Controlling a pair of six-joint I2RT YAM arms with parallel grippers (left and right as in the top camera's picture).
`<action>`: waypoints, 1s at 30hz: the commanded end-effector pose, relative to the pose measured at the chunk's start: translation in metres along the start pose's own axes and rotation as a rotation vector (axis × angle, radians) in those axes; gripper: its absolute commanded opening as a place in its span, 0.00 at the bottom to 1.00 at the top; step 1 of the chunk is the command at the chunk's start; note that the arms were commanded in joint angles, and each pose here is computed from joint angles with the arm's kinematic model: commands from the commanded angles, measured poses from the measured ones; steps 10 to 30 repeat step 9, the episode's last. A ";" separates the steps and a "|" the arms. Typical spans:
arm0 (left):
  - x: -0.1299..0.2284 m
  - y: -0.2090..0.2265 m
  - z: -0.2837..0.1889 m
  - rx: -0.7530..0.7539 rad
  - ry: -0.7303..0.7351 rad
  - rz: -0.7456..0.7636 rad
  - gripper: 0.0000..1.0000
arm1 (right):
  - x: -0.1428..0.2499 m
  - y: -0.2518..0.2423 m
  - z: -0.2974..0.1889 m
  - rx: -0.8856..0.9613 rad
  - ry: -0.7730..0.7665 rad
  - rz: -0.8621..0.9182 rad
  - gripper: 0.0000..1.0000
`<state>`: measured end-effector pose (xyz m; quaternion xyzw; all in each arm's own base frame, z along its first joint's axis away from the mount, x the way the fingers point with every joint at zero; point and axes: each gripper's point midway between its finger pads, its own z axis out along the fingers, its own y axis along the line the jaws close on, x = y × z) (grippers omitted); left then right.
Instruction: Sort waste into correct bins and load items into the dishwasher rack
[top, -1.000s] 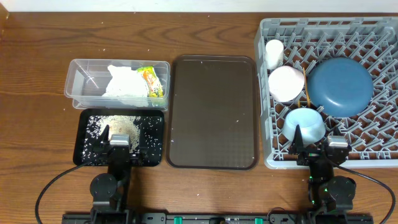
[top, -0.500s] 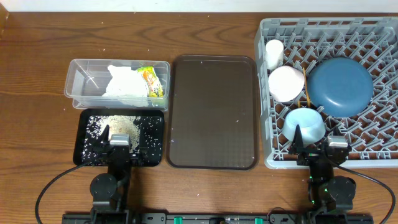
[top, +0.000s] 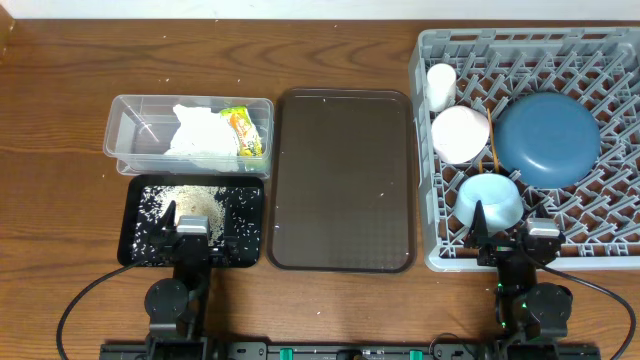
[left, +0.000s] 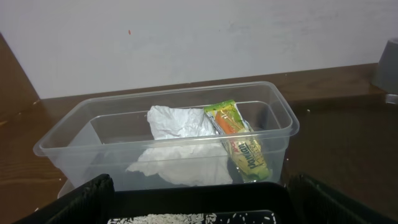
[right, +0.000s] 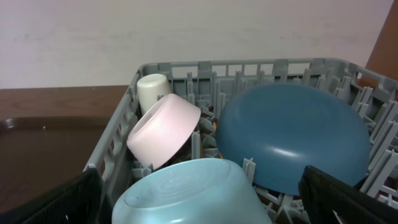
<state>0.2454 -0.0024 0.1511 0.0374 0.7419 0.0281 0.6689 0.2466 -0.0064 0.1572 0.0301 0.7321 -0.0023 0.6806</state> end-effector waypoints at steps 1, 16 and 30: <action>0.014 0.001 0.000 -0.007 0.050 0.016 0.92 | 0.001 -0.002 0.000 0.009 0.001 0.013 0.99; 0.014 0.001 0.000 -0.007 0.050 0.016 0.92 | 0.000 -0.002 0.000 0.009 0.001 0.013 0.99; 0.014 0.001 0.000 -0.007 0.050 0.016 0.92 | 0.000 -0.002 0.000 0.009 0.001 0.013 0.99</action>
